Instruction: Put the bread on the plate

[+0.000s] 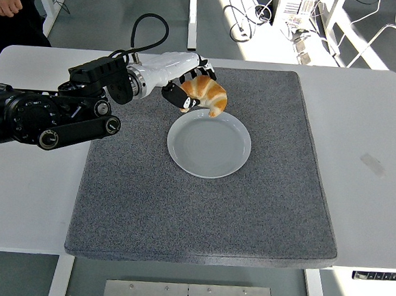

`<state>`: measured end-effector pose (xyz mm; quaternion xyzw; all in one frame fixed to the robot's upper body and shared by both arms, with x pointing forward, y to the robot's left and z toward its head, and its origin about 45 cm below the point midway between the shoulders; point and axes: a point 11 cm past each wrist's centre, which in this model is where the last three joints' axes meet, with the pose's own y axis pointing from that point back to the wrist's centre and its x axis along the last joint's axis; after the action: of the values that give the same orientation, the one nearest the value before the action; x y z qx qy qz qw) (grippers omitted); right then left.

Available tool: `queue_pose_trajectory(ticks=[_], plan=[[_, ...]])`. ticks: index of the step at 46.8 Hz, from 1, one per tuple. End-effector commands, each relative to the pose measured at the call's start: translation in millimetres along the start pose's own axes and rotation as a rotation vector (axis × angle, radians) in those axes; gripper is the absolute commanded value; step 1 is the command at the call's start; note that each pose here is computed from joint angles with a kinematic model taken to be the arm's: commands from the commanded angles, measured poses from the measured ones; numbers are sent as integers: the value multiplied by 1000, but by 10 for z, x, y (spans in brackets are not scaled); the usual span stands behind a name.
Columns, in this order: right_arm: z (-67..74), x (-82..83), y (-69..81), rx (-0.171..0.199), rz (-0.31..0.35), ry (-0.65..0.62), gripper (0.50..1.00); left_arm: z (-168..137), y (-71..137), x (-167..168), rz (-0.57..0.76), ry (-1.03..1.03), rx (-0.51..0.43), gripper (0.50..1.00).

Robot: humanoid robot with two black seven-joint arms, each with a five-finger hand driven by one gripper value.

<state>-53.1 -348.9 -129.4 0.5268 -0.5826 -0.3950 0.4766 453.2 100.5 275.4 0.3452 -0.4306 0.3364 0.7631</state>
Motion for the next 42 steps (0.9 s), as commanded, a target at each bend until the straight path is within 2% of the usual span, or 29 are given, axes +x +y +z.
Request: queue_pose_trajectory(ticks=[1,8,17,42], plan=[[0,0,0,0,0,0,1000,24,-40,-149,-21,-5,1,500],[0,0,0,0,0,0,1000,91,-58,-333,-50,0,-13,500],[0,0,0,0,0,0,1000,113,-63,-361,-54,2,-17,500],[0,0,0,0,0,0,1000,-16,-102,-583,-77,-29,20,500]])
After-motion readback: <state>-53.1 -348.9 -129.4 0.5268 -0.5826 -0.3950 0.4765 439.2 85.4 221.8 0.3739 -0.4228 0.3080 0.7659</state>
